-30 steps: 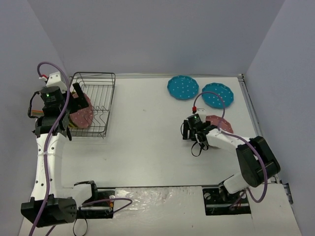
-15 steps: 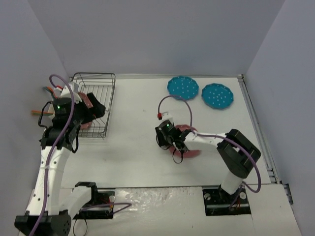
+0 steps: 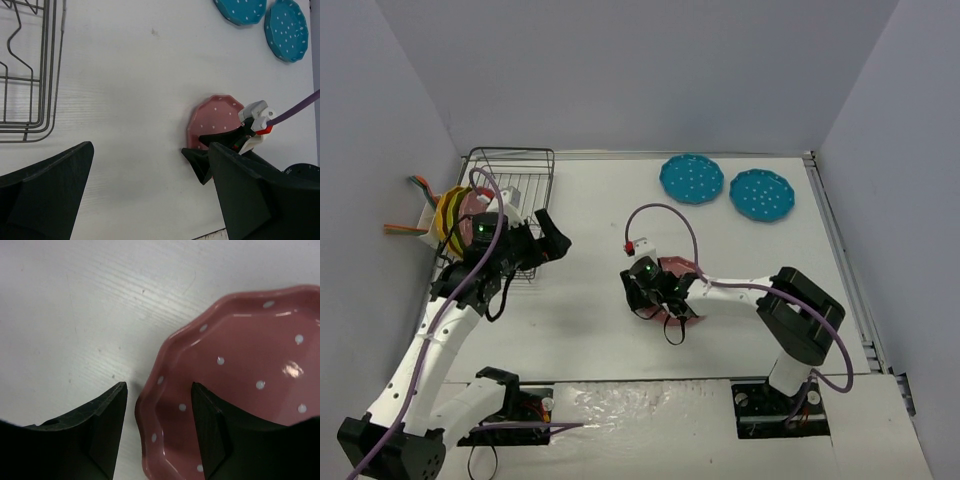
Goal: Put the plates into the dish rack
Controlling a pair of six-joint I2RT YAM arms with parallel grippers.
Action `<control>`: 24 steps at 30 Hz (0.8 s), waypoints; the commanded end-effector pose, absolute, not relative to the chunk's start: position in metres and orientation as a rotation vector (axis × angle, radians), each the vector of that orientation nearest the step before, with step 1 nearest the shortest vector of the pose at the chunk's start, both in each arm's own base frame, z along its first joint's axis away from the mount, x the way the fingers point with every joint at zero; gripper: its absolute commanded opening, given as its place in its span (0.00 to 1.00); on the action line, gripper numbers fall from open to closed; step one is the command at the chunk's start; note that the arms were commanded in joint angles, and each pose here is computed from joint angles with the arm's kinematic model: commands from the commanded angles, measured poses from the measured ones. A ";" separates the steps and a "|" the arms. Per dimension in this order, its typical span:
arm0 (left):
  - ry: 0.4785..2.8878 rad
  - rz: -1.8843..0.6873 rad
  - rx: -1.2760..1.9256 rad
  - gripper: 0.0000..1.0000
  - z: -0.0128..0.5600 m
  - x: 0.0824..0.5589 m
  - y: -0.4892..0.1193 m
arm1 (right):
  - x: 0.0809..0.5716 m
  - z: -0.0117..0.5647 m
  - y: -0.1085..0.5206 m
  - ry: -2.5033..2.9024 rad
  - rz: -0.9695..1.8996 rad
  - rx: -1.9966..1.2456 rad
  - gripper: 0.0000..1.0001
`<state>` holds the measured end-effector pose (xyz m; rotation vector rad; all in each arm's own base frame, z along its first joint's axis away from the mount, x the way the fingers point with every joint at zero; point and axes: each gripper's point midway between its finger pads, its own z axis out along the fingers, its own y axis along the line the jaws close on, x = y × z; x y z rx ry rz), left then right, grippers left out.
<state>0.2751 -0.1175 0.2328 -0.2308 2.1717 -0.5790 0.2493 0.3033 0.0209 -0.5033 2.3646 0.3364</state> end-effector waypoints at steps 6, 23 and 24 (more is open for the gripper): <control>2.185 -0.638 -0.257 0.97 0.222 0.289 -0.153 | 0.211 0.016 0.278 2.412 0.160 -0.548 0.47; 2.385 -0.658 -0.252 0.97 0.158 0.290 -0.190 | 0.222 0.002 0.276 2.380 0.030 -0.566 0.02; 2.394 -0.668 -0.253 0.97 0.156 0.290 -0.193 | 0.223 0.008 0.277 2.367 0.041 -0.559 0.01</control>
